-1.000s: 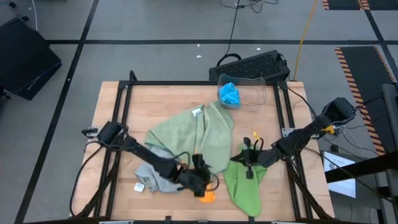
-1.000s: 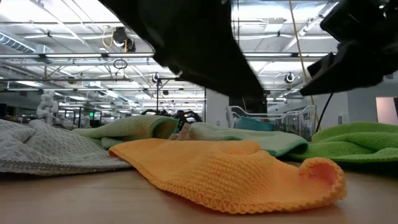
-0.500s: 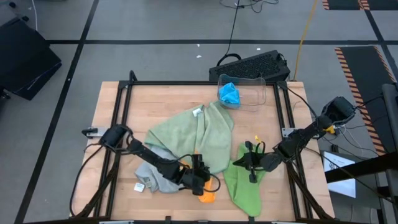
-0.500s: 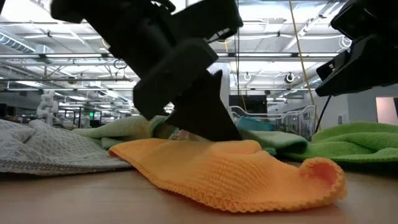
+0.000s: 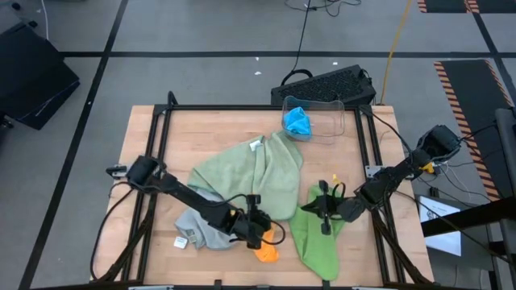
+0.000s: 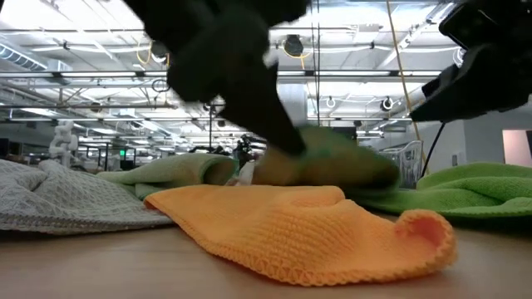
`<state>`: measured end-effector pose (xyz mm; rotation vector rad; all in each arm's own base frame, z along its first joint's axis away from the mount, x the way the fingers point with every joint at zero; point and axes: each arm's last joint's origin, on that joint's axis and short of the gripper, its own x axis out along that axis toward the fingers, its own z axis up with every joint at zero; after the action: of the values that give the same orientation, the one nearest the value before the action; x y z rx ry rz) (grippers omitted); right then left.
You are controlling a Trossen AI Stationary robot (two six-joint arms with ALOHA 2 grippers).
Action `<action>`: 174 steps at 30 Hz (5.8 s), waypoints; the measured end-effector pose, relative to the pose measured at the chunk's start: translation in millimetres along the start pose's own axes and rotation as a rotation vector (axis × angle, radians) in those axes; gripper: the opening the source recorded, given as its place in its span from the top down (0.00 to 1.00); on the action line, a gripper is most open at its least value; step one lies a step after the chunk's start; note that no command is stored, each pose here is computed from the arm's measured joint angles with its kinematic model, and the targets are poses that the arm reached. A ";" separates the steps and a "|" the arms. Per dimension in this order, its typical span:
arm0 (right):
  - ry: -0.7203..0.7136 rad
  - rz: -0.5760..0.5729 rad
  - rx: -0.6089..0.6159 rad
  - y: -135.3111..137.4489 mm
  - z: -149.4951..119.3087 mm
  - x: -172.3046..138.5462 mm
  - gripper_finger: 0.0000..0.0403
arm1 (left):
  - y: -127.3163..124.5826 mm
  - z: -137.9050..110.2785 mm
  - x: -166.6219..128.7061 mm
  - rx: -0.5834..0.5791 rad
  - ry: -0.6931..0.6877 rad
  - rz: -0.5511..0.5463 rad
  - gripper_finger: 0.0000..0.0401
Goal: Fold microfiber towels
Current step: Fold the right light green microfiber towel
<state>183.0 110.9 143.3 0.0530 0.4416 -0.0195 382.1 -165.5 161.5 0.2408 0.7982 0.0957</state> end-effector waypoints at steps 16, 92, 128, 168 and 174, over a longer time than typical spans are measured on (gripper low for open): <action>-0.121 -0.132 -0.113 33.6 21.8 48.7 0.66 | 3.9 29.1 -81.0 0.009 -0.179 0.126 0.98; 0.238 -0.148 -0.093 29.0 38.5 20.3 0.93 | -14.5 32.6 -119.4 0.017 -0.318 0.324 0.92; -0.258 -0.424 0.111 34.9 34.6 163.0 0.45 | 144.6 57.2 -168.9 0.038 -0.265 0.391 0.92; 0.241 -0.430 -0.087 19.4 44.2 166.5 0.74 | 124.4 24.6 -181.2 -0.014 -0.071 0.544 0.92; 0.291 -0.490 -0.191 14.3 40.4 164.2 0.52 | 133.6 21.9 -180.7 -0.018 -0.043 0.615 0.92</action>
<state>349.1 121.7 110.2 -0.2442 0.7373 -0.4554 272.9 -71.7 335.5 0.4646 0.6582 0.6735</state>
